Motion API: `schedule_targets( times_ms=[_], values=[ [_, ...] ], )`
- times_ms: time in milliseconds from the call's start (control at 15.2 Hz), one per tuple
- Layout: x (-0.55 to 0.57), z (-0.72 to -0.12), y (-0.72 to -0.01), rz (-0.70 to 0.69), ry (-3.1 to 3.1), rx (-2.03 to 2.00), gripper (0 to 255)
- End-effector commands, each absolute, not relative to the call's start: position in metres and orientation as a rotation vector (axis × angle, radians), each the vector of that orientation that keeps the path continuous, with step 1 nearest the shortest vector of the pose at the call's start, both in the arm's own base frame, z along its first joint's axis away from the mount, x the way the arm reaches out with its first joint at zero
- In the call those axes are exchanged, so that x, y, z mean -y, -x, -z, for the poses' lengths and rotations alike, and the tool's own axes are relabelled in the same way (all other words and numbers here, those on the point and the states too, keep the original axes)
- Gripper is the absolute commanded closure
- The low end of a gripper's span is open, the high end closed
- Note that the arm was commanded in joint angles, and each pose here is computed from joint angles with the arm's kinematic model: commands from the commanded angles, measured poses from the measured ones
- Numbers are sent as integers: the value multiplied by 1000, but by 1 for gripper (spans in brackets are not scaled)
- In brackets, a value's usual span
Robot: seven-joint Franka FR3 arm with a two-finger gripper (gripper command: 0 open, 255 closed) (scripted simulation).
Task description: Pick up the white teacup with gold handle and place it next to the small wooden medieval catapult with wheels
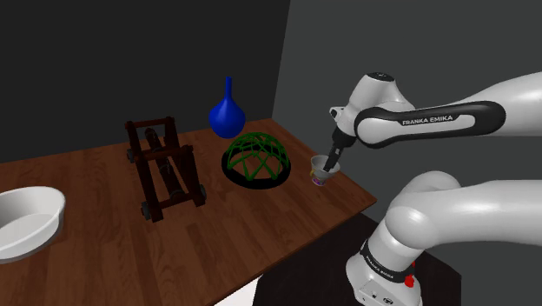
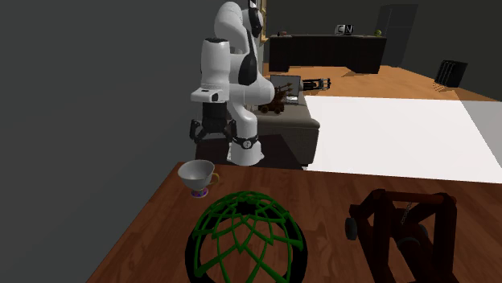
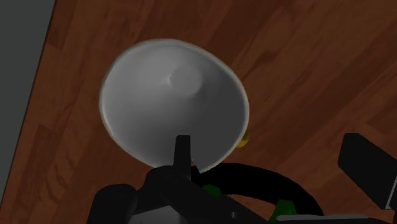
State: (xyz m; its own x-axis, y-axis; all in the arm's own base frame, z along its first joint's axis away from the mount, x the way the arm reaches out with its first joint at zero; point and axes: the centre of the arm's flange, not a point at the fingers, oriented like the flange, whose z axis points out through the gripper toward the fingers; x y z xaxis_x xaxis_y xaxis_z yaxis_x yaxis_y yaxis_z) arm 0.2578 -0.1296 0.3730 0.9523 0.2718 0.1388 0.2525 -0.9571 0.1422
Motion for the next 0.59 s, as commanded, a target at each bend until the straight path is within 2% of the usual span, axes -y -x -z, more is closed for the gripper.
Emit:
schedule_targets(
  times_ms=[0, 528],
  values=[
    [133, -362, -258, -245, -2978, -409, 0],
    [136, -333, -264, -245, -2978, -409, 0]
  ],
)
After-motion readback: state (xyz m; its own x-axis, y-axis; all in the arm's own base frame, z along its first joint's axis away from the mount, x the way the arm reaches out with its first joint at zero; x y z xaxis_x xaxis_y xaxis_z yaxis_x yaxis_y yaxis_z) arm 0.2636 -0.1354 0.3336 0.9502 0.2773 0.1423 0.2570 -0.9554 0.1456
